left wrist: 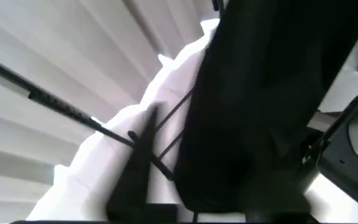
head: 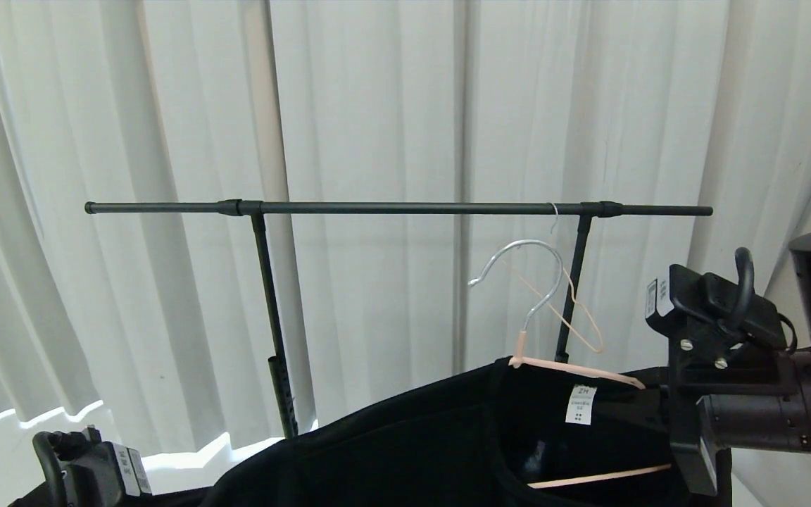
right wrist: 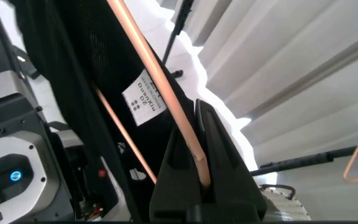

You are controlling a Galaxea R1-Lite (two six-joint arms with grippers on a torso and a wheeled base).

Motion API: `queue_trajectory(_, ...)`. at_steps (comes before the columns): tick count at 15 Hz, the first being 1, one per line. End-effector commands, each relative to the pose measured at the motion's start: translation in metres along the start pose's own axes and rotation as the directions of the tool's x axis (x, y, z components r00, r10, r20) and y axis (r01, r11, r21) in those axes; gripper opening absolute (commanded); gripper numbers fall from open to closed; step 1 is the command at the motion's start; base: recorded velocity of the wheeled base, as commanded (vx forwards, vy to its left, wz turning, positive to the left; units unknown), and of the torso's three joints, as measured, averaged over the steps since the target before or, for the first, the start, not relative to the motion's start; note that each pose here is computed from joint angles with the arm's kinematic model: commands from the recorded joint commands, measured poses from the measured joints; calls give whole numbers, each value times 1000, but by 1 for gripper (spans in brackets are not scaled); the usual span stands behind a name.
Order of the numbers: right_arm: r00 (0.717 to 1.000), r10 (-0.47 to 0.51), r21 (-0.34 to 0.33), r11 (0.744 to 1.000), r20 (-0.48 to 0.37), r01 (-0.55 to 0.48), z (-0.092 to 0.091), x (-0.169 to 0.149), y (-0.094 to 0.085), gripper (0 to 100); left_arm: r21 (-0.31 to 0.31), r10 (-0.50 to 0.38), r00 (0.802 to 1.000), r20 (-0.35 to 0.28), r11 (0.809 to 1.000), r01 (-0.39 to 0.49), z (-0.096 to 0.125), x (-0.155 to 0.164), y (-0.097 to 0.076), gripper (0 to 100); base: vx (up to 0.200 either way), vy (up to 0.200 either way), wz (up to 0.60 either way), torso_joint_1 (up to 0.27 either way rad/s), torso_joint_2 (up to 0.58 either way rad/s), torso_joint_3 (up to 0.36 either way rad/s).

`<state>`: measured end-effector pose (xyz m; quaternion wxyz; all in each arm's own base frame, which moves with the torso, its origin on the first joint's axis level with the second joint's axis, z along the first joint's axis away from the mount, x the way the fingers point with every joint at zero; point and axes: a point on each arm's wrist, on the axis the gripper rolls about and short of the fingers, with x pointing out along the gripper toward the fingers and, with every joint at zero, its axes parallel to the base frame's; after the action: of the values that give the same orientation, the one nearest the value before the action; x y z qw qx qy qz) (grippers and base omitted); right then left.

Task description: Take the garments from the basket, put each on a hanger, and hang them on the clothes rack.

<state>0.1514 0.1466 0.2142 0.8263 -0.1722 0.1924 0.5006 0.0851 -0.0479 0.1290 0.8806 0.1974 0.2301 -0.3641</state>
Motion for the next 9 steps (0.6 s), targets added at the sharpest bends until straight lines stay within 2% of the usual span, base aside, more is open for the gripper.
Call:
queue_trajectory(1,1000,-24,8,1000,-6,24,-1,-1,-4,0,-36,55,998,-17,998,-55,-2,-1,6,0,0,0,0,0,0,0)
queue_trajectory(5,995,-100,36,994,-16,100,-4,-6,-15,0,-125,201,977,-70,970,-208,-10,-5,23,0,0,0,0,0,0,0)
queue_trajectory(6,994,-109,41,993,-13,109,-4,-8,-17,0,-137,216,973,-79,965,-226,-10,-5,25,0,0,0,0,0,0,0)
queue_trajectory(9,993,-120,43,992,-17,120,-5,-7,-18,0,-134,214,974,-76,966,-222,-10,-6,25,0,0,0,0,0,0,0)
